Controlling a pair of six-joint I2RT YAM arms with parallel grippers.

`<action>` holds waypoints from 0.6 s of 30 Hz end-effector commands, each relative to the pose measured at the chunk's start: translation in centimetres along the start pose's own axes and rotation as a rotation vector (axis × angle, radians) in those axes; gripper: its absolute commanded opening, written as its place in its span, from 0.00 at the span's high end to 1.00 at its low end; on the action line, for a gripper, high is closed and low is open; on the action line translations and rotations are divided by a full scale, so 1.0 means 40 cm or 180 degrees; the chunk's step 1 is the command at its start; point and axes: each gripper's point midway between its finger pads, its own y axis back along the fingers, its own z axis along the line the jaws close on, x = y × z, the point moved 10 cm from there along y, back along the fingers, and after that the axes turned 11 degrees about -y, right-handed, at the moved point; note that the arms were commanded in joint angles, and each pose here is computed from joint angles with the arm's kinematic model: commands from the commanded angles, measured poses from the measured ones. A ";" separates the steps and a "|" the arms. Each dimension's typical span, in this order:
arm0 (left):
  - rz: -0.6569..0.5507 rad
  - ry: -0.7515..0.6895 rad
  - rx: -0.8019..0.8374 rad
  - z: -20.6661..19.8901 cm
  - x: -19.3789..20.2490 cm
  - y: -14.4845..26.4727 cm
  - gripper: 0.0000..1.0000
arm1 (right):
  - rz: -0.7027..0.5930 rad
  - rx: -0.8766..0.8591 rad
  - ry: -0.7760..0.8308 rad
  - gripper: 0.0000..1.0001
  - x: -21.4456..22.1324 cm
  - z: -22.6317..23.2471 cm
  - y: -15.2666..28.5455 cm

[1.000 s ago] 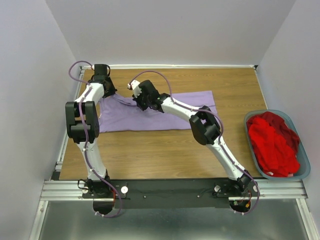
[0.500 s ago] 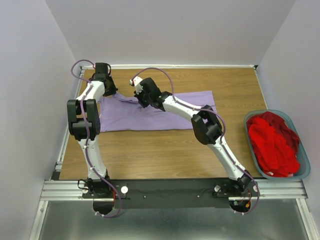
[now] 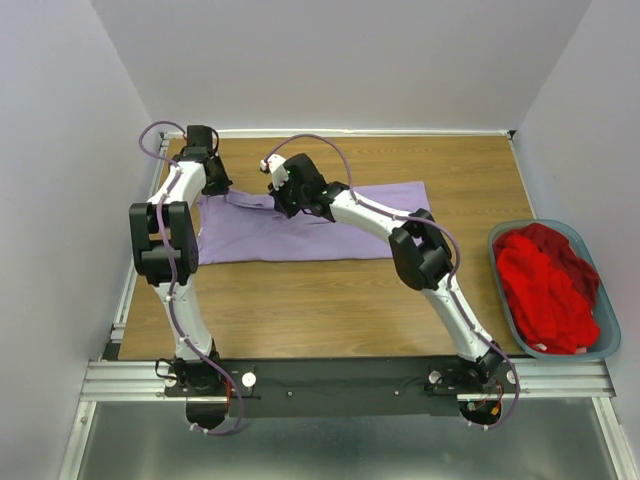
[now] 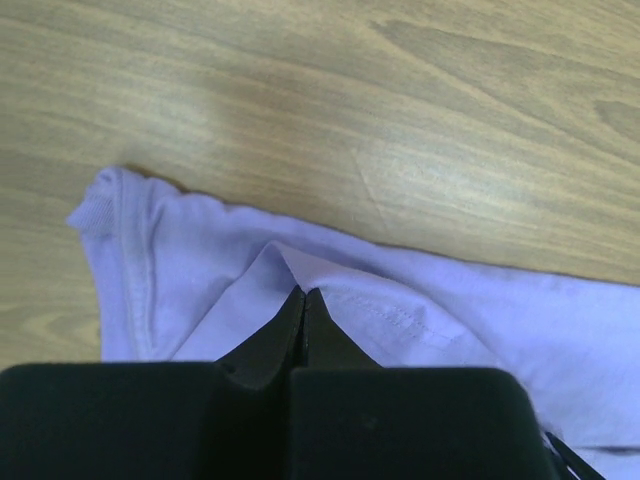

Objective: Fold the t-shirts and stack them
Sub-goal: Fold the tshirt

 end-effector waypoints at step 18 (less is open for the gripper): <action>0.0028 -0.0023 -0.0081 0.040 0.049 0.124 1.00 | 0.0068 -0.0585 -0.0056 0.99 0.000 0.050 0.050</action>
